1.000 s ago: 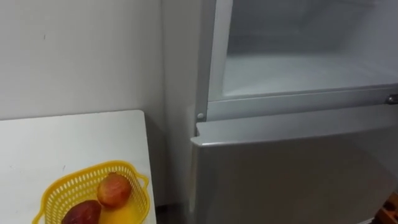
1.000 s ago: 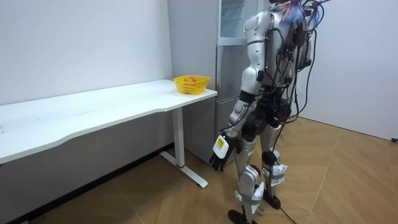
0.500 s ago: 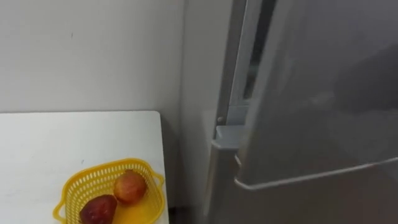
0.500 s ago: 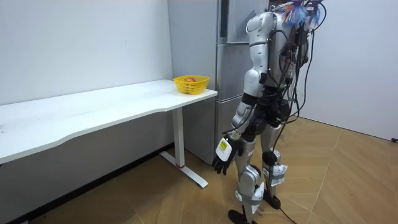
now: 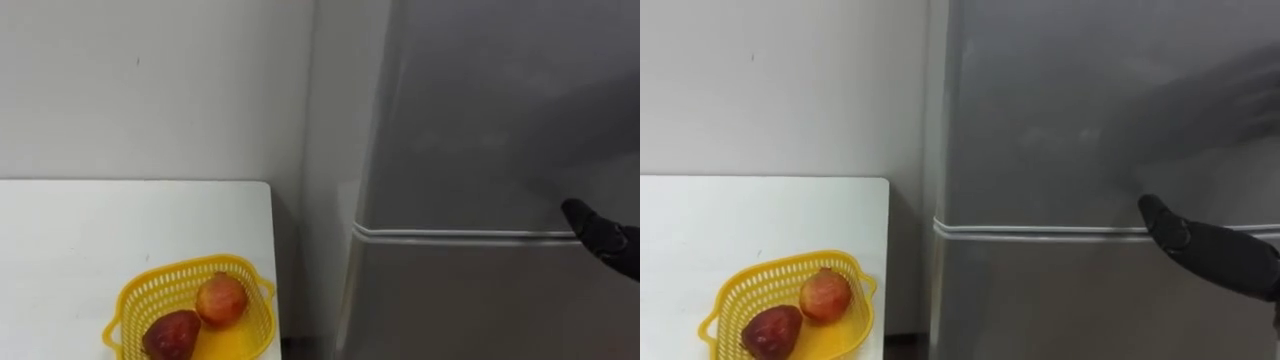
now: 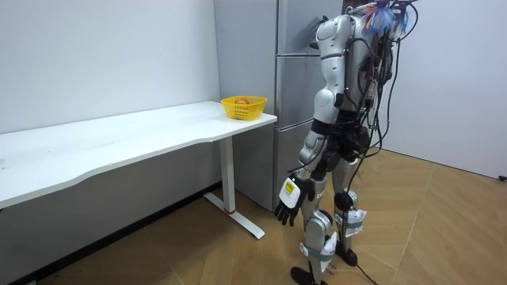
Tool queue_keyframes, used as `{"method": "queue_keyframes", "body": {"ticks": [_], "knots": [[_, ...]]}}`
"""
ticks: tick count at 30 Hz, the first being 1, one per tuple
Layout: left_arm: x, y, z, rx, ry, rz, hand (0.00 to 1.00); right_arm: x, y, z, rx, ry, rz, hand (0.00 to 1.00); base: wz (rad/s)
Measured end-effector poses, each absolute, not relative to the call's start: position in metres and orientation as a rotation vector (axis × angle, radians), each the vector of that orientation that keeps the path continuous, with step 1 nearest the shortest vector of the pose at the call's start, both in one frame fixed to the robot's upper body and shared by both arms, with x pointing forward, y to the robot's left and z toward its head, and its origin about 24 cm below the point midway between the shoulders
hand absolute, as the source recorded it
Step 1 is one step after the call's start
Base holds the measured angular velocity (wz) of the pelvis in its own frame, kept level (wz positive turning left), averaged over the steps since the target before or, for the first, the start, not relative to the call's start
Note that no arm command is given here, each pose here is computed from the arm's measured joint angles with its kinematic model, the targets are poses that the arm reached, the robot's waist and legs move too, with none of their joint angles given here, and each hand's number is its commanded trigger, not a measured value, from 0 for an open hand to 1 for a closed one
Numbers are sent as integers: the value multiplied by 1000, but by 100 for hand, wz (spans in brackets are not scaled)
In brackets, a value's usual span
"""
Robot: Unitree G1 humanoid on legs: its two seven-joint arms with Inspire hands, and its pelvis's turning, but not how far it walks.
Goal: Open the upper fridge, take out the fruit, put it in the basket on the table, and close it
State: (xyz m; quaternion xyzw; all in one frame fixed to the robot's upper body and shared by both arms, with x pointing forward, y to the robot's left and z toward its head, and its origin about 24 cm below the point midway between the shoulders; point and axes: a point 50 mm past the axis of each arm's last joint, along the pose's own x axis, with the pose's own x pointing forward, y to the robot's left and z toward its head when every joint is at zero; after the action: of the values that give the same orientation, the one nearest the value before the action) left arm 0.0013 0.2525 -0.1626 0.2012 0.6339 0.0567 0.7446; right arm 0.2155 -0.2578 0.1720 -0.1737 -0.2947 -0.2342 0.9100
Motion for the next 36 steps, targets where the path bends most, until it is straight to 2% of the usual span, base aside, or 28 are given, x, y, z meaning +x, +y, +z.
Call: {"method": "queue_keyframes", "body": {"ticks": [24, 29, 36], "knots": [[-2, 254, -162, 431, 1404, 113, 0, 216, -262, 167, -354, -590, -521, 0, 1], [-5, 254, -162, 438, 1415, 135, 0, 218, -272, 150, -319, -530, -608, 0, 7], [-9, 249, -164, 449, 1433, 125, 0, 218, -286, 120, -103, -415, -747, 0, 11]]}}
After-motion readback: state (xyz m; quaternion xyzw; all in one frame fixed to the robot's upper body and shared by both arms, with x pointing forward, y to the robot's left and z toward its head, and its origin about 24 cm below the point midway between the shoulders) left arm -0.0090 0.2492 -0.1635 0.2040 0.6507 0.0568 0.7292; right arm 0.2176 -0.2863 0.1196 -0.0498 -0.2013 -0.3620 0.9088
